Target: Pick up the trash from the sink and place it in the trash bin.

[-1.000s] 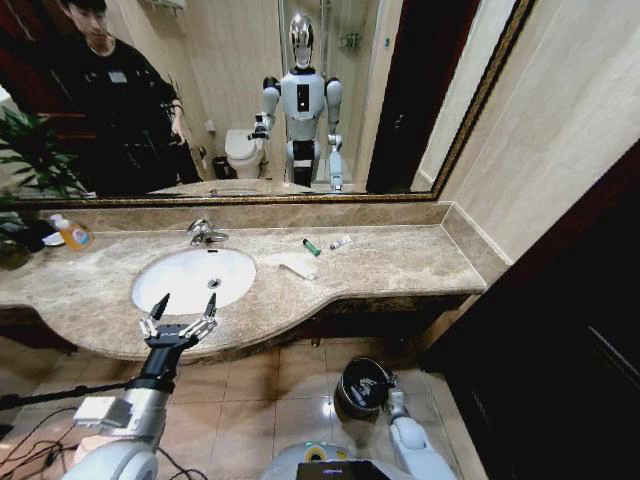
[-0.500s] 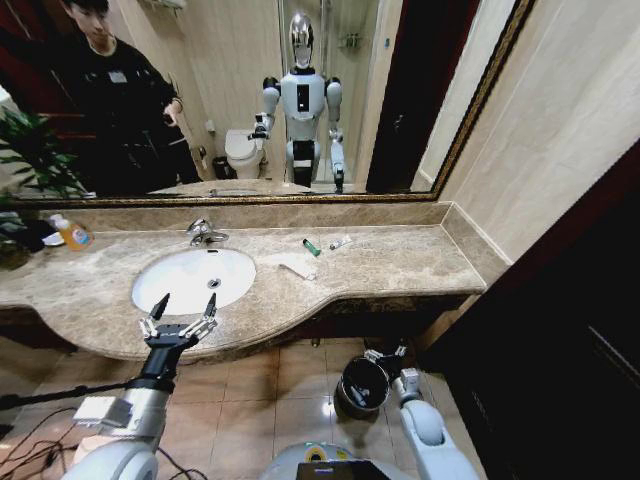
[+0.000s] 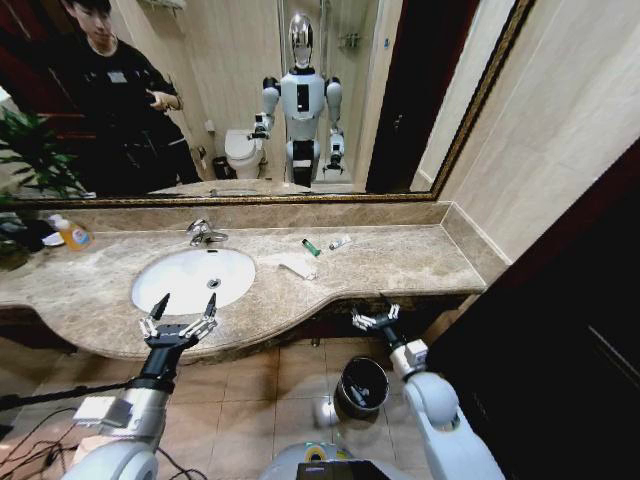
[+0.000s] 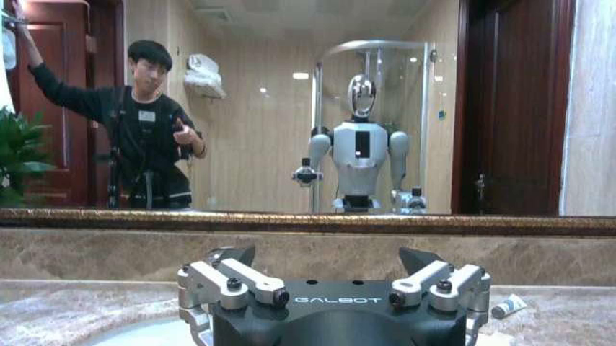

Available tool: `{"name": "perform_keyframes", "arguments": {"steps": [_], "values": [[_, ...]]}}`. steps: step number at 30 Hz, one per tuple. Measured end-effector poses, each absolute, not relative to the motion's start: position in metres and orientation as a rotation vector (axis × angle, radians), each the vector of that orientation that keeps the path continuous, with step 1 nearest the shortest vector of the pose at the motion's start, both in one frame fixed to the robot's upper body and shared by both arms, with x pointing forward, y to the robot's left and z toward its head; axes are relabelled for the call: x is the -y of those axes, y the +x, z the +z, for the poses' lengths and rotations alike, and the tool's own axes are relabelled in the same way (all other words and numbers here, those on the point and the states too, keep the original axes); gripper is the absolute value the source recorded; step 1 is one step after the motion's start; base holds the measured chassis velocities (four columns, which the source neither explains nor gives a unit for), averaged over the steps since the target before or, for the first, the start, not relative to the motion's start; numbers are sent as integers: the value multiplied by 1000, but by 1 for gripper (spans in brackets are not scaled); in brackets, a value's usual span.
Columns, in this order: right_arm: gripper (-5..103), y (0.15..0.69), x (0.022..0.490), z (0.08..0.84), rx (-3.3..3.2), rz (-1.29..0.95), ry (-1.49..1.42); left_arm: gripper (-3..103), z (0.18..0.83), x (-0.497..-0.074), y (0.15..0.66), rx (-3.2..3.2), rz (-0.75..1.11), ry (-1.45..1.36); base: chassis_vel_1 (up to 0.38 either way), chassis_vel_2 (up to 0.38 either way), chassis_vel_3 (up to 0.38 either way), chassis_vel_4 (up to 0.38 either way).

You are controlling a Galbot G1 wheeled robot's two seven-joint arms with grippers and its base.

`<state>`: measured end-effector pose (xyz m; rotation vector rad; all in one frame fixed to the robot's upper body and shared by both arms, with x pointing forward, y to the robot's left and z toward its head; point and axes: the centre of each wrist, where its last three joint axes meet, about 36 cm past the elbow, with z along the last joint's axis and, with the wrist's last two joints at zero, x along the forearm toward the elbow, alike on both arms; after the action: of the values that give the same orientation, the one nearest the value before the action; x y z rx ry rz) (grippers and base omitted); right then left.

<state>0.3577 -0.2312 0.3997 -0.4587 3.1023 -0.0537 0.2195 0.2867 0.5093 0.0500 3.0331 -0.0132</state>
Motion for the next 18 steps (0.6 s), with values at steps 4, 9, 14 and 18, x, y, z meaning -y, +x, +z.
{"name": "perform_keyframes", "arguments": {"steps": [4,9,14,18], "values": [[100,389,232,416,-3083,-8,-583,100,509,-287,219,-3033,-13,50,0,0,0,0],[100,415,234,423,-3056,-9,-672,100,509,-287,219,-3033,-13,50,0,0,0,0],[100,445,224,420,-3059,0,-735,100,509,-287,219,-3033,-13,50,0,0,0,0],[100,466,207,409,-3074,-2,-766,100,509,-287,219,-3033,-13,50,0,0,0,0]]}}
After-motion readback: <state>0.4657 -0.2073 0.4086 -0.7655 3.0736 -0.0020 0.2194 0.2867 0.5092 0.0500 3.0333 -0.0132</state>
